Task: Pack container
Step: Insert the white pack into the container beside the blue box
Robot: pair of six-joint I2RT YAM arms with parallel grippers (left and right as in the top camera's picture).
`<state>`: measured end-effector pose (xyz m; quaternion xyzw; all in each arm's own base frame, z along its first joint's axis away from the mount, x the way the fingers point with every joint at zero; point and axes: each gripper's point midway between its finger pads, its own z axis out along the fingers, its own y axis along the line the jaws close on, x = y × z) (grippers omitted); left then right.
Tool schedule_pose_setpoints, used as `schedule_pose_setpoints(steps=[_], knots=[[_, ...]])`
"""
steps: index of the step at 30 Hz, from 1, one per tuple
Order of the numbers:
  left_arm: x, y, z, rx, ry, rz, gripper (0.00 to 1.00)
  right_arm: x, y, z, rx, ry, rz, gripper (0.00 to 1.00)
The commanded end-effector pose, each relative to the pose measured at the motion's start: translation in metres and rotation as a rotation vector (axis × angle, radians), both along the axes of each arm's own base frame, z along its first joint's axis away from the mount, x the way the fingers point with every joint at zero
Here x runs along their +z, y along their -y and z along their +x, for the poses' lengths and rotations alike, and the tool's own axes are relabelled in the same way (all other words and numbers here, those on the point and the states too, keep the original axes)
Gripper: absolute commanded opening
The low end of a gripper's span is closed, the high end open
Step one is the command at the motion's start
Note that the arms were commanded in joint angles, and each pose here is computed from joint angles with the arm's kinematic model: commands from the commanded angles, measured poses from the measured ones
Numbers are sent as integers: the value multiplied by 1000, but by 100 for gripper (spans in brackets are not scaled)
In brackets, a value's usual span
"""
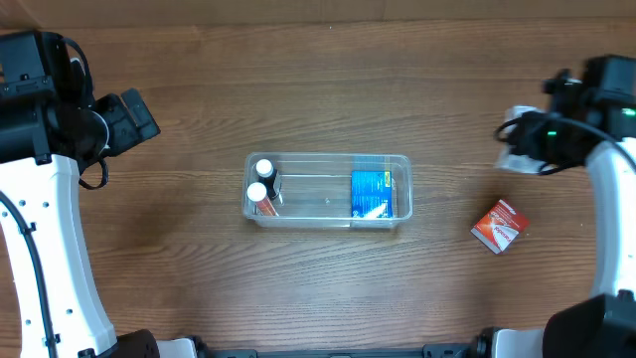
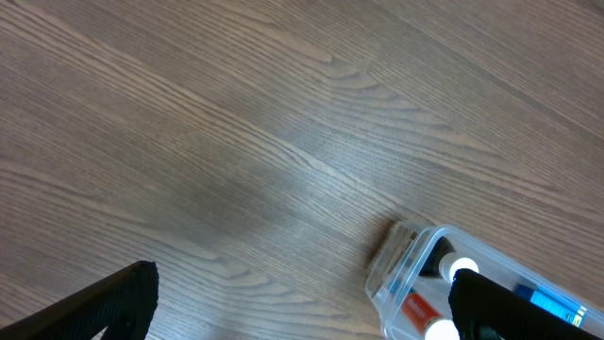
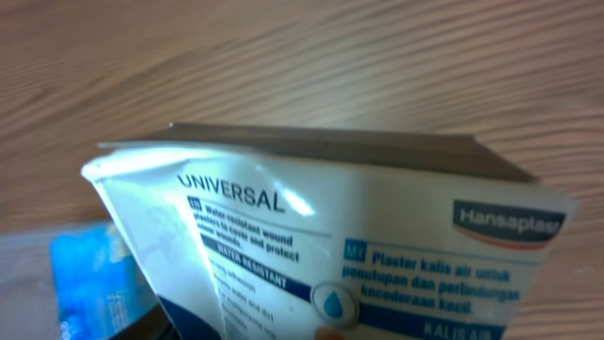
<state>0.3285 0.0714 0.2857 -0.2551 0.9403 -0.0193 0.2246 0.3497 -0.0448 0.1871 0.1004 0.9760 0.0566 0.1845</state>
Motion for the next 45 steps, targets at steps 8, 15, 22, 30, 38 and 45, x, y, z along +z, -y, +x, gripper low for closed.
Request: schedule_pose_setpoints(steps=[8, 15, 22, 30, 38, 45], knots=[[-1, 1, -2, -18, -5, 1, 100, 33, -236, -51, 202, 12, 195, 33], [-3, 2, -6, -18, -25, -3, 100, 21, -307, -51, 189, 73, 224, 33], [-3, 2, -6, -18, -27, -3, 100, -78, -320, -42, 152, -142, 106, 34], [-3, 2, -6, -18, -27, -3, 100, -108, -323, -38, 148, -186, 71, 58], [-3, 1, -7, -15, -28, 3, 100, -108, -323, -34, 143, -173, 73, 100], [-4, 1, -7, -15, -32, 2, 100, -102, -328, -27, 195, -127, 80, 10]])
